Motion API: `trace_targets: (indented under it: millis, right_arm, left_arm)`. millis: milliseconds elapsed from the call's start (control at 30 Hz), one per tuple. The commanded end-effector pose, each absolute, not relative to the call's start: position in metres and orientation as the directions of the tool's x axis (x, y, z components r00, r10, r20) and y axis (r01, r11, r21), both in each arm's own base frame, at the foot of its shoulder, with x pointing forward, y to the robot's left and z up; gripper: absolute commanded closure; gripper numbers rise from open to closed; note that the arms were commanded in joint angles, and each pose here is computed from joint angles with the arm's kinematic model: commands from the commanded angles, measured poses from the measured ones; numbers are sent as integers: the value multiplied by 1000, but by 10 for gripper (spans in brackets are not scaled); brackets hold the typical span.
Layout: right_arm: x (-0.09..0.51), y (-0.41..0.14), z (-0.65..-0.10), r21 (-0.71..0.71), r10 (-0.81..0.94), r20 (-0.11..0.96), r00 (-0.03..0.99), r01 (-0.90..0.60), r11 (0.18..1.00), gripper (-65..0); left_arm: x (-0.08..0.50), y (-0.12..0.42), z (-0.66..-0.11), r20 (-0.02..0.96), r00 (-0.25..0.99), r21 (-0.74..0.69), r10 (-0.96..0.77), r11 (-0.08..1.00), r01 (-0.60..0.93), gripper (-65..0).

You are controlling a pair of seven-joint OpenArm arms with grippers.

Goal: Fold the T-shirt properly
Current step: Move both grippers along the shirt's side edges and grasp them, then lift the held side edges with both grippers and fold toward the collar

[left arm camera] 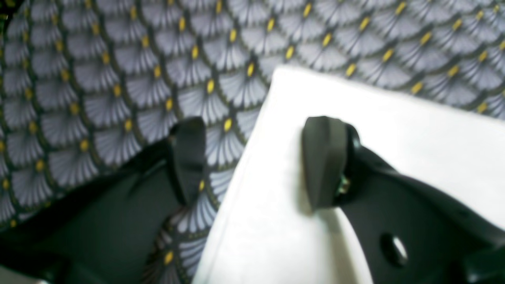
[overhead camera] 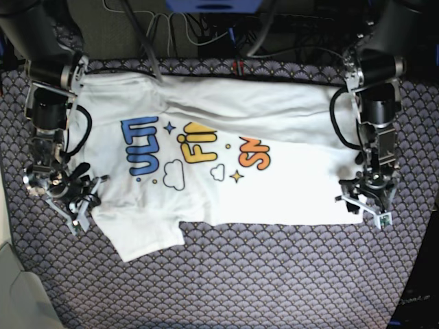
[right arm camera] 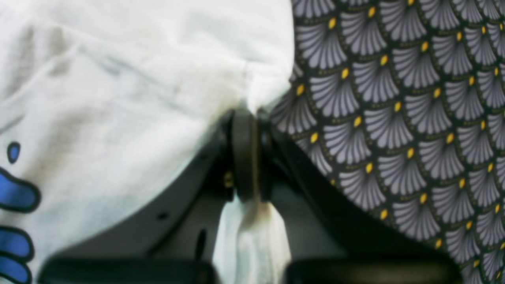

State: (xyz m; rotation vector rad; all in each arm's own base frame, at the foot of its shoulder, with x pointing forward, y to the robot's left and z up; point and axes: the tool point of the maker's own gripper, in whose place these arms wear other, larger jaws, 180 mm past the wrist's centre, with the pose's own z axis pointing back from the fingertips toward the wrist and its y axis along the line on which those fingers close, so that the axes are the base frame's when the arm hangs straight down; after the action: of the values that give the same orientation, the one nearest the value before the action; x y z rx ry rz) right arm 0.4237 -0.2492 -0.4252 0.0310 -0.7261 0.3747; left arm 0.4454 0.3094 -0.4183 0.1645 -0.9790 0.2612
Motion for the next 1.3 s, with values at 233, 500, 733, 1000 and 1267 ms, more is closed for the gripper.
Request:
trace_targets:
  millis: [233,500,733,1000,1267]
  right_arm:
    - [430,-253,-418,-119,334,653,680,-343,932,0]
    - [430,-242,-420,-106,332,656,678,-353,930,0]
    - [424,-241,-426,-99,331,651,684,-355,930,0]
    - [424,-241,-427,-99,330,651,684,-355,930,0]
    - [424,-242,-426,-100,331,650,684,-354,930,0]
  left_arm:
    - [478,291,-388,882,472,96,4,978,-187,-388]
    - [486,291,-386,879,476,81,23,977,-197,-386]
    - [477,294,-404,883,469,82,24,975,-205,-385]
    - [471,291,-415,872,487,67,45,975,-211,-383]
    - [468,293,-418,868,494,71,44,975,-212,-20]
